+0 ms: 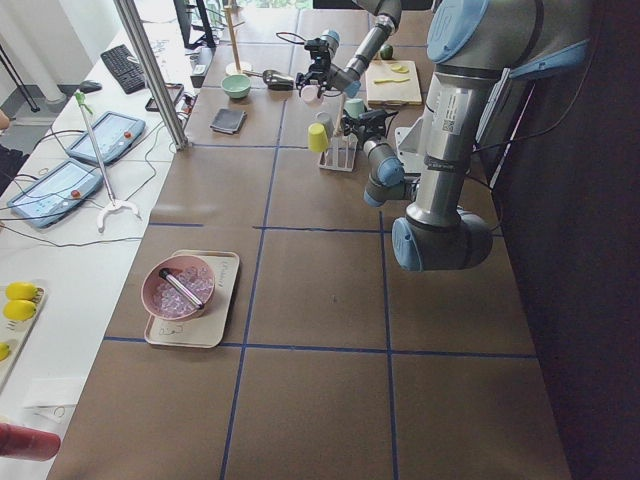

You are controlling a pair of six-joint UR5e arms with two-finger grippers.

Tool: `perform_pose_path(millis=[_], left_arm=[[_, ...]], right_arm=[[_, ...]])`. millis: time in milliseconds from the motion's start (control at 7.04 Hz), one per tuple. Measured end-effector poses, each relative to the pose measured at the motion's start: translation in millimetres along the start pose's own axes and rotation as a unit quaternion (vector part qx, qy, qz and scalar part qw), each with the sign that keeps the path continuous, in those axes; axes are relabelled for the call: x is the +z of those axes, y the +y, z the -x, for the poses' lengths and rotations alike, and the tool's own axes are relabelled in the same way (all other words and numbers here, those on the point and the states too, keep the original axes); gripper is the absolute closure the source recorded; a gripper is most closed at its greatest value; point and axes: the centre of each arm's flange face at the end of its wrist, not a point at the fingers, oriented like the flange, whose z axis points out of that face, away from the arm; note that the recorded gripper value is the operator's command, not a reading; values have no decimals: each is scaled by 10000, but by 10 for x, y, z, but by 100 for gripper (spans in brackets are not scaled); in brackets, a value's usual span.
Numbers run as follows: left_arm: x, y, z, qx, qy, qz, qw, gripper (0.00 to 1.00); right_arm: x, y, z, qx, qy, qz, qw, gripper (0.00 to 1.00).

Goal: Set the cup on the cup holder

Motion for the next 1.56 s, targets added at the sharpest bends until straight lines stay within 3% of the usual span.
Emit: perform_pose_path(millis=[852,994,1136,1278,1562], left_arm=[[31,46,38,41,-36,42,10000,92],[48,52,43,44,-59,42,10000,92],[61,87,57,52,-113,65,9999,92],[69,147,75,67,-157,116,9998,92],[74,268,100,89,-193,225,9995,91]], right_arm=[[-230,231,159,-167,-187,3,9997,100],[-267,248,162,-176,-199,-20,9996,96],[-296,262,163,-180,-206,-31,9996,68],[-308,266,162,-182,-209,-37,9996,2],[-343,288,181,-144,-231,-66,9996,0]])
